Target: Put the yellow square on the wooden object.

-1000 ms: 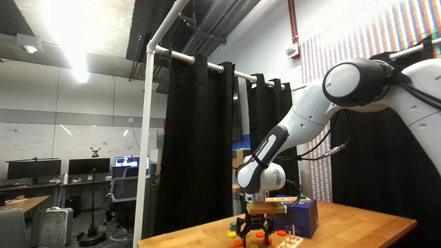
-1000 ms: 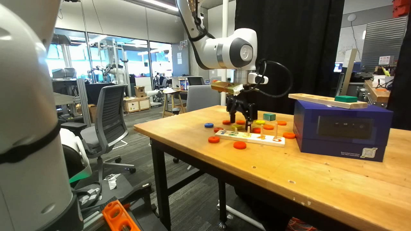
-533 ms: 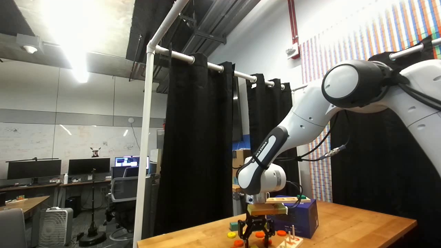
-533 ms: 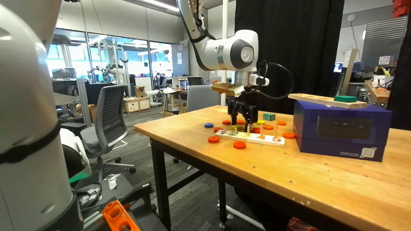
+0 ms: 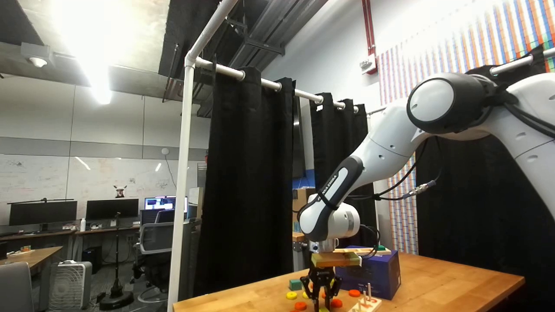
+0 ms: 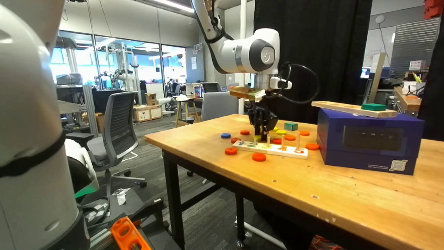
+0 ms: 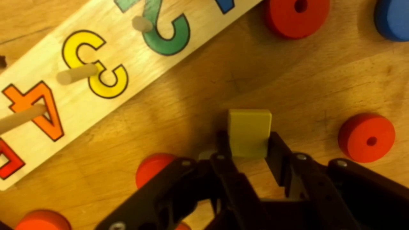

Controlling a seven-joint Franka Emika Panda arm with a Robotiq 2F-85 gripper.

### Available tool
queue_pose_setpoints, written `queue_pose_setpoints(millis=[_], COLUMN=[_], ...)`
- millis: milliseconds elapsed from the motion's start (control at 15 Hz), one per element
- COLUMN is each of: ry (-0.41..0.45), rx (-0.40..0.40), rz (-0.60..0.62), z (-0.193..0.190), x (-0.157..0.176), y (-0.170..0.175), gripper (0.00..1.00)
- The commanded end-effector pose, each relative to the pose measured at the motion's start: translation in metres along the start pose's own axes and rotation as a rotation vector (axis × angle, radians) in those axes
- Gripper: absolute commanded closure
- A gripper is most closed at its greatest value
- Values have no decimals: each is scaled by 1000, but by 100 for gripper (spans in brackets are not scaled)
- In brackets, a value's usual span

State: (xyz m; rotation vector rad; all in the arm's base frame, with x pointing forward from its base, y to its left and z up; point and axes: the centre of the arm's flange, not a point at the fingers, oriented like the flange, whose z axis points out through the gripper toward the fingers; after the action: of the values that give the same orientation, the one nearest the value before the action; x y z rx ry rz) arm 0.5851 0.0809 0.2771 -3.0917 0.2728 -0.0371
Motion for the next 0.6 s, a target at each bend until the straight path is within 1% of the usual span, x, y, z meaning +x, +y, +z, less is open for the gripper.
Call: queue_pose_setpoints(millis=[0,267,400,533], ry=[0,8,30,65], rx=[6,-11,-20,-32], rz=[-8,1,4,10], z=[-5,-29,-50,-81], x=[-1,-10,-16,-22], y=[0,-1,-1,-2], gripper=[84,84,84,84])
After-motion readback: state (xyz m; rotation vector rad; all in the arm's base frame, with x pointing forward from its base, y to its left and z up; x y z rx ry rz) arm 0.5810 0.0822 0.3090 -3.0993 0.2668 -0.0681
